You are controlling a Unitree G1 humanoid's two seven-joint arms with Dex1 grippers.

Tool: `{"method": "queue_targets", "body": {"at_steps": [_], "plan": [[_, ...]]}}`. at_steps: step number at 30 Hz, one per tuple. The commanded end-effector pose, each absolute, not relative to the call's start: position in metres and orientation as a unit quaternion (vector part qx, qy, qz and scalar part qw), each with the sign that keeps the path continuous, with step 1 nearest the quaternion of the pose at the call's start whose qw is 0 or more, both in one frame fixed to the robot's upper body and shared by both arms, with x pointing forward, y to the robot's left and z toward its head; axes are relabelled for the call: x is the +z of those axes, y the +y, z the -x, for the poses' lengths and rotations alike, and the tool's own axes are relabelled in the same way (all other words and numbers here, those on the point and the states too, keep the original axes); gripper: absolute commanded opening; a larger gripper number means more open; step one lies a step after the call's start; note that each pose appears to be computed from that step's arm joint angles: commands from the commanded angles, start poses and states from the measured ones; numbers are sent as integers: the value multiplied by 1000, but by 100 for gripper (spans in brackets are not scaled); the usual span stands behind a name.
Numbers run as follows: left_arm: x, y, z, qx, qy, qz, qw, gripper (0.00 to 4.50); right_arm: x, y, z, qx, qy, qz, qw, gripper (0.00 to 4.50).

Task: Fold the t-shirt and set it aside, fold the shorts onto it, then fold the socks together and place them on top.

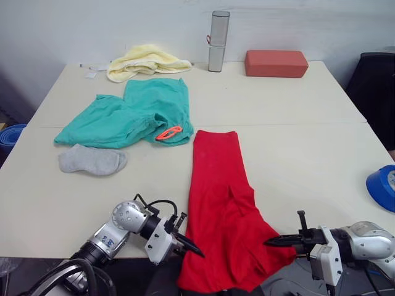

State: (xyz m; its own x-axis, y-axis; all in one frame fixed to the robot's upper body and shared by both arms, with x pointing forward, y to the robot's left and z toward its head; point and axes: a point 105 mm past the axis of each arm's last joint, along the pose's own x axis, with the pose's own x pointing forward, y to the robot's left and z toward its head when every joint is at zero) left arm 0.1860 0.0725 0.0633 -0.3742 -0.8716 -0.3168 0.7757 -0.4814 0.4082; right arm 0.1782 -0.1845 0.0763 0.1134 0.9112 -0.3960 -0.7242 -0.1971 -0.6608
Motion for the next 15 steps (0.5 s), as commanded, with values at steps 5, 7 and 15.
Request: {"method": "queue_targets", "body": {"at_steps": [5,7,15], "plan": [[80,76,-182,-827,-56,-179,531,2,83,-186,-165,686,-73,362,627,0],[86,78,-187,-820,-41,-156,549,2,97,-183,-170,685,-67,336,643,0],[118,91,-217,-795,33,-55,604,2,145,-176,-176,725,38,212,654,0]]}}
